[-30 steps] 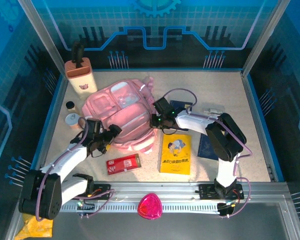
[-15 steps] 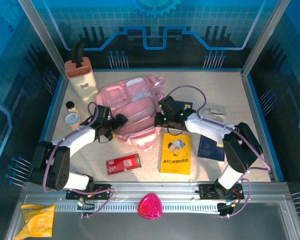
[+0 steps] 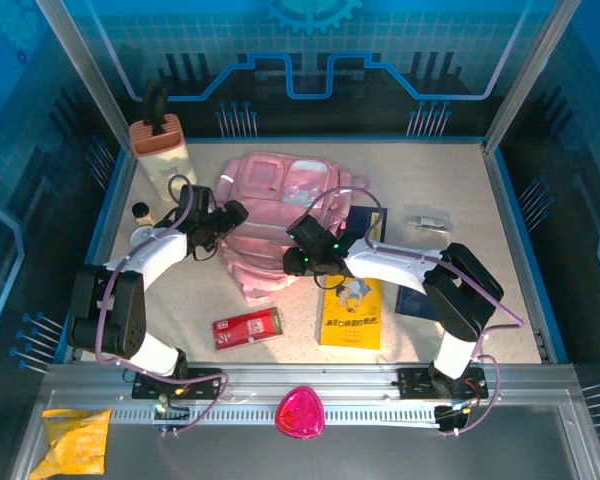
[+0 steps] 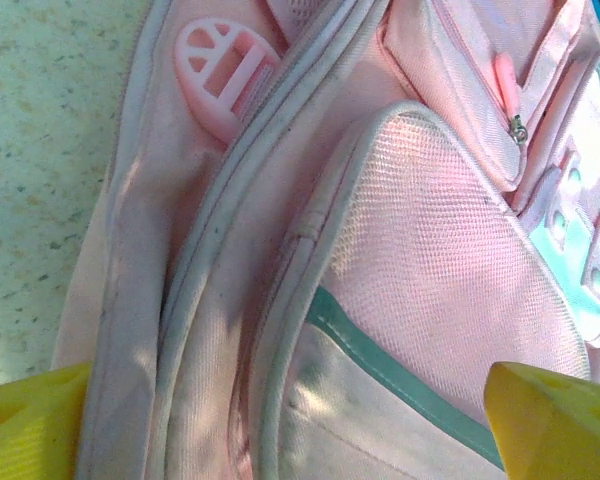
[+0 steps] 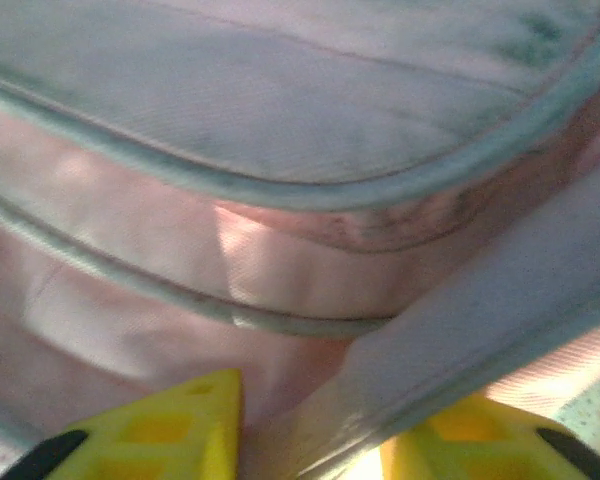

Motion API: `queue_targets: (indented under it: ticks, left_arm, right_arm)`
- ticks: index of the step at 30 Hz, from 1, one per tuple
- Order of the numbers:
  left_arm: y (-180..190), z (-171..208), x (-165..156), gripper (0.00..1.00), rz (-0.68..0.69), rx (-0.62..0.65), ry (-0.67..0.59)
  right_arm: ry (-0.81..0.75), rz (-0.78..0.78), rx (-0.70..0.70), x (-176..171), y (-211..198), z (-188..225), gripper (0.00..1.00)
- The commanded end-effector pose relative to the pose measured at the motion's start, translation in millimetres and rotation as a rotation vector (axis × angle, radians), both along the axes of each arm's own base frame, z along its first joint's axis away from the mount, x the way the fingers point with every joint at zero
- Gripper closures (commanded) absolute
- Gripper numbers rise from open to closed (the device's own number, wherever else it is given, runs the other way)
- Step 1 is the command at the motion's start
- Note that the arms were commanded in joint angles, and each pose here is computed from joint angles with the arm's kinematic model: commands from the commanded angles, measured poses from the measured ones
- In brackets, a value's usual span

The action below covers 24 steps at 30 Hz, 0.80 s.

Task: Pack books, pencil case, and school supplies into a backpack

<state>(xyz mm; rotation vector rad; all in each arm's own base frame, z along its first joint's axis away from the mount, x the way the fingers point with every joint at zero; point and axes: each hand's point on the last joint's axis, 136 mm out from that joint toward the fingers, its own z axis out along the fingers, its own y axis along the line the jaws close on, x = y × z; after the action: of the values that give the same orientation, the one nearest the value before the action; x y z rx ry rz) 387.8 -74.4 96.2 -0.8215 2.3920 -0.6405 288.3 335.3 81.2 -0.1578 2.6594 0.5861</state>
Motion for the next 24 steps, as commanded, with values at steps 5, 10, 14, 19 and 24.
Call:
queue_targets:
  ticks: [5, 10, 14, 19, 24]
  left_arm:
    - [-8.2, 30.7, -40.8, 0.03, -0.113, 0.001, 0.004]
    - [-14.2, 32.7, -80.8, 0.04, -0.082, -0.064, 0.062]
    - [-34.3, 32.1, -109.4, 0.05, -0.072, -0.117, 0.101]
    - [-80.4, 31.6, -130.7, 0.07, -0.081, -0.210, 0.092]
    - [-110.4, 25.7, -137.3, 0.08, -0.093, -0.225, 0.108]
  right_arm:
    - [-0.071, 0.055, 0.085, -14.9, -6.4, 59.2, 0.34]
    - [-0.012, -0.051, 0.082, 1.7, -46.8, 58.0, 0.16]
    - [0.006, -0.152, 0.071, 33.3, -75.9, 47.3, 0.11]
    - [0.004, -0.223, 0.041, 78.1, -95.9, 35.1, 0.11]
    - [0.077, -0.231, 0.009, 84.7, -92.7, 9.2, 0.13]
